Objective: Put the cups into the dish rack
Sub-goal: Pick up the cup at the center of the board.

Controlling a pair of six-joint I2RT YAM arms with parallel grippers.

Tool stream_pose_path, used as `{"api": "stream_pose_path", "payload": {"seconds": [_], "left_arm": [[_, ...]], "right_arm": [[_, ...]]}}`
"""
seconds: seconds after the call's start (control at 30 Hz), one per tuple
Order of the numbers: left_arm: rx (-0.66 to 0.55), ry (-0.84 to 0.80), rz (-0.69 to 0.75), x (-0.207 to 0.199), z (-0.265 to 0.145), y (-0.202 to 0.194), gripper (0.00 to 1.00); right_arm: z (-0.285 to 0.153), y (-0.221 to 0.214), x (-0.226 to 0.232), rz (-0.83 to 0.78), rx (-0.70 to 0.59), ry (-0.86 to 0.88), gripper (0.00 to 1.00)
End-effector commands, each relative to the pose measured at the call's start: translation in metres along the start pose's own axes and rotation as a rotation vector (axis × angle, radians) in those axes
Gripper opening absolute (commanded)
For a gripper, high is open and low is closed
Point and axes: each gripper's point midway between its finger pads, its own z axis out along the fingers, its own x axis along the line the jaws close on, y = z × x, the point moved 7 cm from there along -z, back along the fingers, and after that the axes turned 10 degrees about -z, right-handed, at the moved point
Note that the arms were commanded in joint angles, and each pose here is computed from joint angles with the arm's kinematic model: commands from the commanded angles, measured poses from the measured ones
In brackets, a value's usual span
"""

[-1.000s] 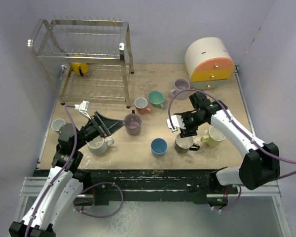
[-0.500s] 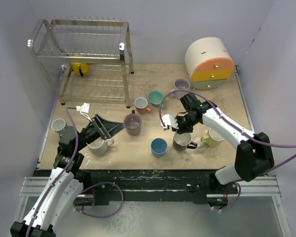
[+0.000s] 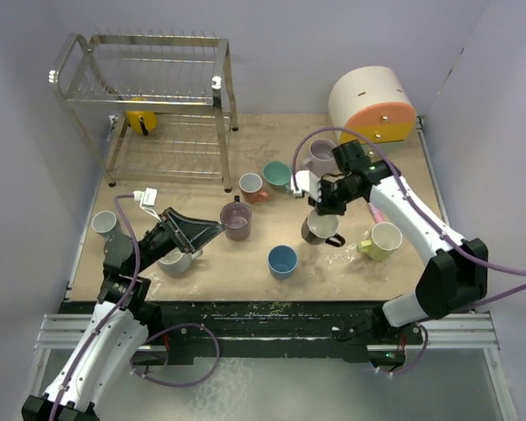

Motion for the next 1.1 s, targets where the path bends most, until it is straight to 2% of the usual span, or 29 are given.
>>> {"api": "stream_pose_path", "payload": {"seconds": [0.0, 0.17, 0.4, 0.57, 0.73, 0.9, 1.07], "left_arm": [[-0.003, -0.171, 0.068, -0.020, 0.001, 0.002, 0.99], [-0.010, -0.256, 0.104, -0.032, 0.006, 0.000, 0.99], [0.035, -0.346, 0.103, -0.041, 0.024, -0.022, 0.99], [0.065, -0.407, 0.118, -0.056, 0.049, -0.054, 1.00], [0.067, -0.516, 0.086, -0.080, 0.074, -0.082, 0.99], [0.014, -0.599, 0.129, -0.115, 0.095, -0.098, 0.99], [-0.116, -0.614, 0.130, -0.134, 0.104, -0.095, 0.99]], "right_arm": [[-0.068, 0.037, -0.019, 0.060, -0.234, -0.174, 0.00], [-0.103, 0.057, -0.028, 0.105, -0.377, -0.266, 0.00], [-0.144, 0.102, -0.040, 0.141, -0.620, -0.286, 0.00], [-0.164, 0.128, -0.035, 0.138, -0.839, -0.185, 0.00], [-0.178, 0.136, -0.033, 0.213, -0.989, -0.096, 0.00], [-0.184, 0.145, -0.035, 0.311, -1.132, -0.050, 0.00], [-0.195, 0.153, -0.034, 0.385, -1.236, -0.058, 0.00]]}}
